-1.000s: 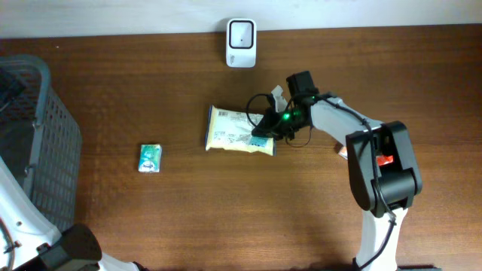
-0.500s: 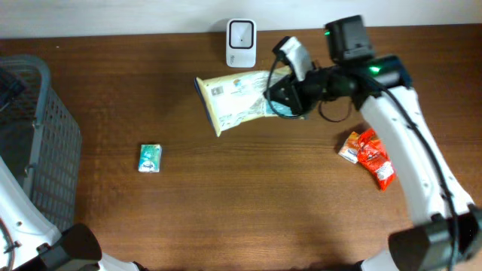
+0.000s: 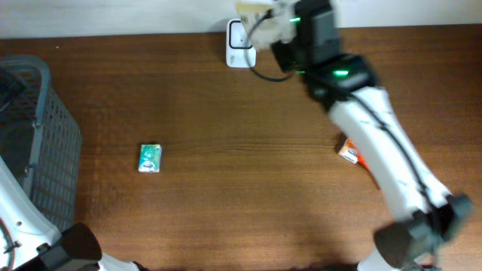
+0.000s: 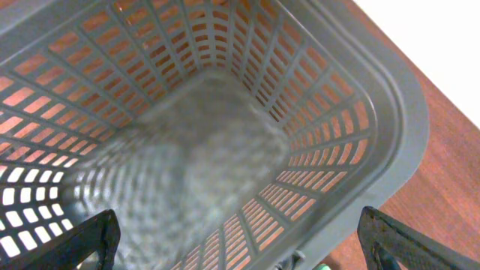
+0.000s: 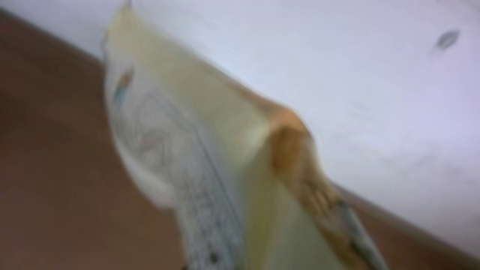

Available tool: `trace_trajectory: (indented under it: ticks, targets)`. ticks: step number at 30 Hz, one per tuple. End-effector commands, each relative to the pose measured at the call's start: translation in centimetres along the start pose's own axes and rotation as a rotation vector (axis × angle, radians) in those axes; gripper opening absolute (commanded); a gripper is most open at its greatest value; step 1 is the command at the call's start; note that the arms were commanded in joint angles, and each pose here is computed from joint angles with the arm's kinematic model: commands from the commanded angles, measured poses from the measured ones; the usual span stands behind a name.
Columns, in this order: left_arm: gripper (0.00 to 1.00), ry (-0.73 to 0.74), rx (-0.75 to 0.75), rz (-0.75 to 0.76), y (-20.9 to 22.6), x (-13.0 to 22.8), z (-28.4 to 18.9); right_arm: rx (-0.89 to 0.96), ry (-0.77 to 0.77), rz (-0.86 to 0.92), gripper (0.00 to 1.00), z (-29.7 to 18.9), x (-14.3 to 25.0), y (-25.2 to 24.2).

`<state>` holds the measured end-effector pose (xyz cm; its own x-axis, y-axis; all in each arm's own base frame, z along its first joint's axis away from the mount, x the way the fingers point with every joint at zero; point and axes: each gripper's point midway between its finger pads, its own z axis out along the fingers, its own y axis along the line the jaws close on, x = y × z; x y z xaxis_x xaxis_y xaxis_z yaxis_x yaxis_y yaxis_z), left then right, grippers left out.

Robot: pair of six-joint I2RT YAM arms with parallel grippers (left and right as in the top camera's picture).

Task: Scan the item barcode
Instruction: 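Lift the white chip bag and bring it to the scanner, then carry the white chip bag right and drop it near the red bag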

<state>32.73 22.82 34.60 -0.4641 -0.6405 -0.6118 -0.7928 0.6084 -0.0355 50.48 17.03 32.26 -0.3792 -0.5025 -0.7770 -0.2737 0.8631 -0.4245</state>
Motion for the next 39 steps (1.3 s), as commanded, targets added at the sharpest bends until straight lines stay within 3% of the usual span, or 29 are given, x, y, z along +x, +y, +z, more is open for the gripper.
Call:
trace_trajectory:
  ticks: [1,4,9,13,24,27,31,35,39]
  targets:
    - [0.99,-0.010,0.002,-0.014,0.1,-0.2,-0.4,0.359,0.123,-0.409,0.04,4.2,0.7,-0.1]
    - [0.99,-0.011,0.002,-0.014,0.1,-0.2,-0.4,0.532,0.106,-0.623,0.04,8.1,-0.5,2.3]
    - [0.99,-0.011,0.002,-0.014,0.1,-0.2,-0.4,0.575,0.072,-0.832,0.04,13.1,0.6,4.9]
    - [0.99,-0.010,0.002,-0.014,0.1,-0.2,-0.4,0.546,0.087,-0.863,0.04,14.8,2.3,5.8]
    - [0.99,-0.010,0.002,-0.014,0.1,-0.2,-0.4,0.578,0.077,-0.851,0.04,14.5,1.7,5.5]
    - [0.99,-0.010,0.002,-0.014,0.1,-0.2,-0.4,0.705,-0.013,-0.718,0.04,11.7,-1.5,3.3]
    - [0.99,-0.010,0.002,-0.014,0.1,-0.2,-0.4,0.729,-0.083,-0.570,0.04,4.5,-6.6,-0.6]
    - [0.99,-0.011,0.002,-0.014,0.1,-0.2,-0.4,0.457,-0.069,-0.463,0.04,-2.6,-6.6,-1.6]
    - [0.99,-0.011,0.002,-0.014,0.1,-0.2,-0.4,0.015,-0.034,-0.090,0.04,-9.8,-1.8,-1.4]
